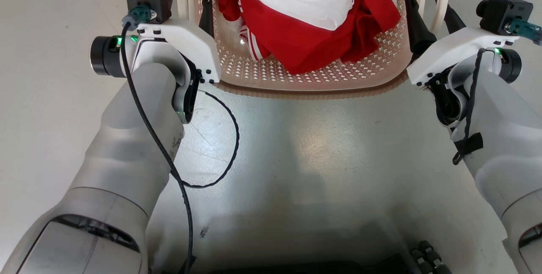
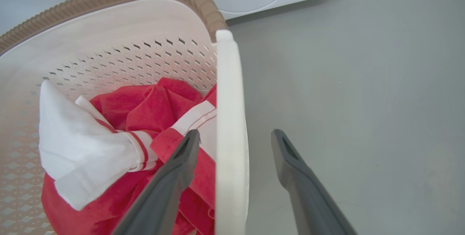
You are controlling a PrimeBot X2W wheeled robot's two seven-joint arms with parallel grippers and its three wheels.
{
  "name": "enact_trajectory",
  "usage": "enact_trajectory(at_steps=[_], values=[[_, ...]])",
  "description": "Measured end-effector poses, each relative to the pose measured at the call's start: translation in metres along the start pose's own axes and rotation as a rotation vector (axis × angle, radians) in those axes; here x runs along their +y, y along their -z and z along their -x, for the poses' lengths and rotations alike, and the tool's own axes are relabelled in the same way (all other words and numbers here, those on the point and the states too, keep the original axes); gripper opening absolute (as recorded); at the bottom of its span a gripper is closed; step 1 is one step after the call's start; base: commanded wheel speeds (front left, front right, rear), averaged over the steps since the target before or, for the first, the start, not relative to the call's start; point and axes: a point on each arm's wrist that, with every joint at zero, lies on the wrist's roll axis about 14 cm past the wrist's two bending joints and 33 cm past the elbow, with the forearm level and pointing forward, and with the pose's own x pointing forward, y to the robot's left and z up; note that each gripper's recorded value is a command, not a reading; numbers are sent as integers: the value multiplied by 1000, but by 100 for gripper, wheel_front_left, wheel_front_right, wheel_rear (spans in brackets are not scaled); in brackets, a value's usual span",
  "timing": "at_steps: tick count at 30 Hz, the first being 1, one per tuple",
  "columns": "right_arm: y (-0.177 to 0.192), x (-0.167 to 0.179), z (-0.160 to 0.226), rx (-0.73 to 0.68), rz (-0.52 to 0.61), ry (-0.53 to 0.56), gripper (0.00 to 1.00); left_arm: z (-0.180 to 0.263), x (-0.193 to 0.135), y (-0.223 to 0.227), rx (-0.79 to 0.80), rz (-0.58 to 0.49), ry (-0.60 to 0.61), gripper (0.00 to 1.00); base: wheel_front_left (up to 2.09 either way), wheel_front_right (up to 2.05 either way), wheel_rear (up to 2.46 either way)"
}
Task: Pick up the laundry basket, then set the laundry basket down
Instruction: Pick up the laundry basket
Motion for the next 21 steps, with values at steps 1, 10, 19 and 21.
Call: enact_trajectory(at_steps=[1,10,19,21], values=[[0,0,0,2,2,0,100,0,0,0,1,-4,1,100,0,0,0],[1,1,-3,10,6,-9,0,-5,-5,0,8,-51,18,0,0,0,0],[-2,4,3,14,10,-12,0,-2,-8,-6,5,-64,16,0,0,0,0],[-4,6,5,12,21,-16,0,0,-8,-9,3,-66,15,0,0,0,0]])
